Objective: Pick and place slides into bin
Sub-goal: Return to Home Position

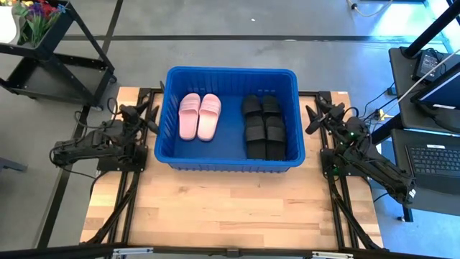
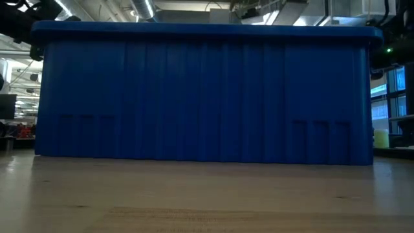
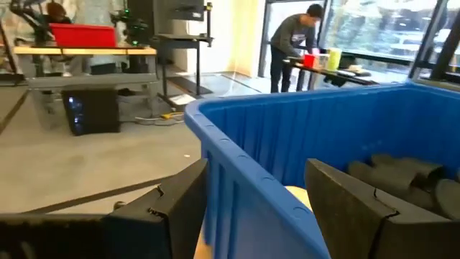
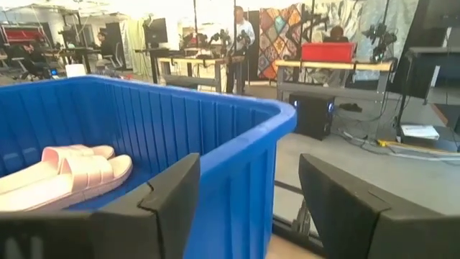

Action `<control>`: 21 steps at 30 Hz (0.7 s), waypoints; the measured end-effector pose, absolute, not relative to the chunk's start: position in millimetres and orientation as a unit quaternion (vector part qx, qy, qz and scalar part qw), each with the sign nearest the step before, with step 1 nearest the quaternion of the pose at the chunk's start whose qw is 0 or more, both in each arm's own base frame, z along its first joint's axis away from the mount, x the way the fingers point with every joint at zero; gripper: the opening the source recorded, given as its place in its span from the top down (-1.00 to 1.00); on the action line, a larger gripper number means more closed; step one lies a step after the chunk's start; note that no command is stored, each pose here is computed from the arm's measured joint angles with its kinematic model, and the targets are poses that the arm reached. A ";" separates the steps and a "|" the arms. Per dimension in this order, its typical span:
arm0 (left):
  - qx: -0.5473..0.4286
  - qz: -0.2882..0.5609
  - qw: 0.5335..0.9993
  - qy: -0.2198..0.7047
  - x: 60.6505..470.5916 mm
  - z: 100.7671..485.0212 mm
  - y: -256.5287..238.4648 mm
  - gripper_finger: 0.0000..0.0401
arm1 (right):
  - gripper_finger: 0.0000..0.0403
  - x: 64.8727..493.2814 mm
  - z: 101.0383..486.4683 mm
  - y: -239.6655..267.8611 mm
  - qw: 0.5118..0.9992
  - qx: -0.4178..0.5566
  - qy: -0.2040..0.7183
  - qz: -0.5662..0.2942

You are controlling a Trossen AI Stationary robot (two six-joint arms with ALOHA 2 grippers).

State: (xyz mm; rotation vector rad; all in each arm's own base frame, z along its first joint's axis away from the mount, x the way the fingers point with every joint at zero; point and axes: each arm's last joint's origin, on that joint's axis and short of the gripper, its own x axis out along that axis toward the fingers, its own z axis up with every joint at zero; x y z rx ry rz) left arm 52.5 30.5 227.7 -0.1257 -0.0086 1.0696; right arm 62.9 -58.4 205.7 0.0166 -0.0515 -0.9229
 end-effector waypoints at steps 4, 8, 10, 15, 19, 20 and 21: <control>-0.059 0.499 0.864 -0.002 53.0 227.7 30.2 -0.12 | -0.19 62.9 202.8 -58.4 0.895 0.029 -0.018 -0.445; -0.049 0.513 0.857 -0.003 52.3 229.1 31.1 -0.12 | -0.19 62.9 202.0 -58.4 0.895 0.033 -0.016 -0.445; -0.047 0.545 0.837 -0.007 50.2 229.5 33.0 -0.12 | -0.19 62.9 202.0 -58.4 0.895 0.033 -0.016 -0.445; -0.044 0.605 0.795 -0.012 45.4 229.8 38.1 -0.12 | -0.19 62.7 202.1 -58.5 0.894 0.013 -0.006 -0.449; -0.008 0.646 0.764 -0.009 41.5 235.9 42.6 -0.12 | -0.19 62.0 202.9 -59.0 0.887 -0.015 0.004 -0.461; 0.006 0.657 0.754 -0.006 40.2 238.1 43.7 -0.12 | -0.19 61.5 203.3 -59.3 0.882 -0.019 0.004 -0.471; 0.019 0.670 0.742 -0.003 38.6 240.2 44.9 -0.12 | -0.19 60.8 203.9 -59.8 0.874 -0.025 0.004 -0.485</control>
